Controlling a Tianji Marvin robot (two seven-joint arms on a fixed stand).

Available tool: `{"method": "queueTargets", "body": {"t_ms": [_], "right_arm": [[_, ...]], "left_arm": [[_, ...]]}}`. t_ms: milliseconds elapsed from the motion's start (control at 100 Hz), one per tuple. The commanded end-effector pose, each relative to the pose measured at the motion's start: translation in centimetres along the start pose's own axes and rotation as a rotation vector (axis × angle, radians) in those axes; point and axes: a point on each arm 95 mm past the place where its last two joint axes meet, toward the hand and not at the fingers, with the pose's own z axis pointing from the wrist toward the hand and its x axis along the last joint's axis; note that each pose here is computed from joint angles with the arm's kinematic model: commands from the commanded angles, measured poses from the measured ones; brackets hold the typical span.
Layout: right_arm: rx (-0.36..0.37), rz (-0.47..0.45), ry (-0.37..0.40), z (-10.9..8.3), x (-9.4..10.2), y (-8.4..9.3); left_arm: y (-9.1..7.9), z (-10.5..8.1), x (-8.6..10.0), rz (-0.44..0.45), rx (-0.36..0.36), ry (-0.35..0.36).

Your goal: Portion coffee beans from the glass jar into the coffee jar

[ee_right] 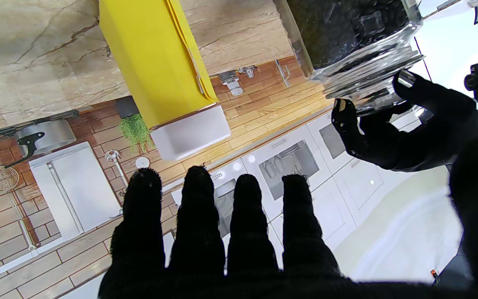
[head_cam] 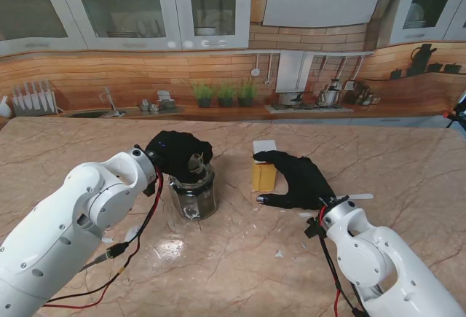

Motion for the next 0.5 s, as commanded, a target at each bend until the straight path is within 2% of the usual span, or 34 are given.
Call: {"method": "queueTargets", "body": {"t_ms": [0, 220, 490], "right_arm": [[-0.004, 0.004, 0.008, -0.1, 0.3, -0.1], [-0.007, 0.003, 0.008, -0.1, 0.3, -0.1], [-0.009, 0.005, 0.004, -0.2, 0.3, -0.2]], "left_arm": [[1.8, 0.1, 0.4, -0.022, -0.051, 0.008], [1.5, 0.6, 0.3, -0.056, 0.002, -0.005], [-0.9, 0.8, 0.2, -0.093, 0.042, -0.002]]}}
